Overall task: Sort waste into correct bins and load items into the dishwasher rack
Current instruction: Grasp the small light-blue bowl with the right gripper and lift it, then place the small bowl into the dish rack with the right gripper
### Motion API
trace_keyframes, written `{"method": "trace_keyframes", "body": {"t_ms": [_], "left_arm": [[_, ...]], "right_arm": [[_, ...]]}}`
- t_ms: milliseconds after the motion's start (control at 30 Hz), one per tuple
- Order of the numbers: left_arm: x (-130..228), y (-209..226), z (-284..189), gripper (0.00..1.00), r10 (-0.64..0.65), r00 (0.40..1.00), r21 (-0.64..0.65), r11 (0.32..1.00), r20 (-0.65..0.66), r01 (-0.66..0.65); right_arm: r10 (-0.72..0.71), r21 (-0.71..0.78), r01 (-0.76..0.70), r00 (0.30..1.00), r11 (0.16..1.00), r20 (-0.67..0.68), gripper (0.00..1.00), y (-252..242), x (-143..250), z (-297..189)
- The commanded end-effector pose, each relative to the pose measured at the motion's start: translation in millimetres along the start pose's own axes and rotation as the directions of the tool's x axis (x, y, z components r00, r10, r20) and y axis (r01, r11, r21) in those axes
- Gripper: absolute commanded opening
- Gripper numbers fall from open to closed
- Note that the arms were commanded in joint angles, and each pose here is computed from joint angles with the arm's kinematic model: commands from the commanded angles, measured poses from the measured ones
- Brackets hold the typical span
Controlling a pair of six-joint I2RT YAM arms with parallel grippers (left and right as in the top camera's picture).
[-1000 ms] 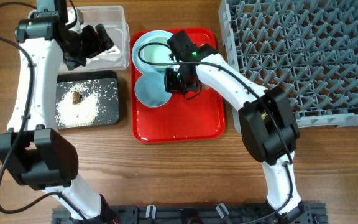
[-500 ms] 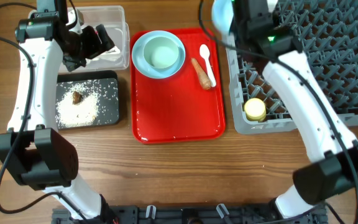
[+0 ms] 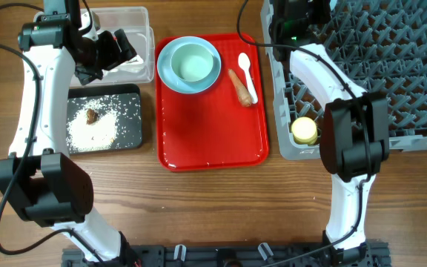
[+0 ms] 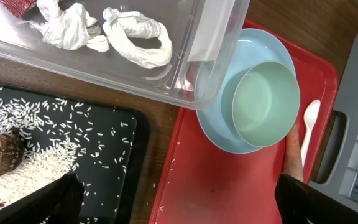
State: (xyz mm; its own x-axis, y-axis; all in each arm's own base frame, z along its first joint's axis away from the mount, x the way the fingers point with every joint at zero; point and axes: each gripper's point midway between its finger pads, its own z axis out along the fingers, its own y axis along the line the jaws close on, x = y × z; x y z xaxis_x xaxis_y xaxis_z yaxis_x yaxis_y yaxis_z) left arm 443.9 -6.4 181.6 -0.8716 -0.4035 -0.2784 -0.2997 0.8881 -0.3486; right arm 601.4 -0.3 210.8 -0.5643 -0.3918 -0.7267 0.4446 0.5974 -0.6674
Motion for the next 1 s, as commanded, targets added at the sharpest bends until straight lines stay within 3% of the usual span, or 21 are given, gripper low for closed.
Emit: {"method": "trace_keyframes", "body": {"t_ms": [0,233,433,467,533,567,700,767,800,867,933,967], "left_arm": [[-4,-1,-8,1.00,0.001,1.000,0.002,1.000,0.026,-0.001],[-4,-1,-8,1.00,0.001,1.000,0.002,1.000,0.026,-0.001],[-4,-1,-8,1.00,0.001,1.000,0.002,1.000,0.026,-0.001],[-4,-1,-8,1.00,0.001,1.000,0.002,1.000,0.026,-0.001],[-4,-1,-8,1.00,0.001,1.000,0.002,1.000,0.026,-0.001],[-4,-1,-8,1.00,0.001,1.000,0.002,1.000,0.026,-0.001],[-4,-1,-8,1.00,0.001,1.000,0.002,1.000,0.026,-0.001],[-4,-1,-8,1.00,0.001,1.000,0.002,1.000,0.026,-0.001],[-4,-1,-8,1.00,0.001,1.000,0.002,1.000,0.026,-0.001],[-4,-1,-8,1.00,0.001,1.000,0.002,1.000,0.026,-0.001],[-4,-1,-8,1.00,0.001,1.000,0.002,1.000,0.026,-0.001],[-4,-1,-8,1.00,0.001,1.000,0.002,1.000,0.026,-0.001]], "right_arm": [[-0.060,0.012,0.060,0.998,0.998,-0.034,0.04,17,18,7],[-0.108,-0.065,0.106,0.994,0.992,-0.018,0.04,46,25,4],[-0.245,-0.146,0.238,0.969,0.960,-0.034,0.05,75,37,-25],[-0.226,-0.140,0.219,0.973,0.966,-0.035,0.29,78,35,-34],[-0.235,-0.144,0.230,0.972,0.963,-0.020,0.60,84,31,-44],[-0.234,-0.150,0.230,0.972,0.962,-0.010,1.00,88,28,-50],[-0.047,-0.152,0.044,0.999,0.987,-0.018,1.00,90,19,-64],[-0.014,-0.250,0.016,1.000,0.968,0.010,1.00,95,4,-80],[0.051,-0.352,-0.048,0.999,0.935,0.000,1.00,99,-4,-91],[0.169,-0.668,-0.206,0.978,0.715,-0.121,1.00,124,-17,-134],[0.224,-0.893,-0.382,0.916,0.237,-0.333,1.00,140,-44,-209],[0.212,-0.887,-0.446,0.884,0.117,-0.417,1.00,143,-48,-228]]}}
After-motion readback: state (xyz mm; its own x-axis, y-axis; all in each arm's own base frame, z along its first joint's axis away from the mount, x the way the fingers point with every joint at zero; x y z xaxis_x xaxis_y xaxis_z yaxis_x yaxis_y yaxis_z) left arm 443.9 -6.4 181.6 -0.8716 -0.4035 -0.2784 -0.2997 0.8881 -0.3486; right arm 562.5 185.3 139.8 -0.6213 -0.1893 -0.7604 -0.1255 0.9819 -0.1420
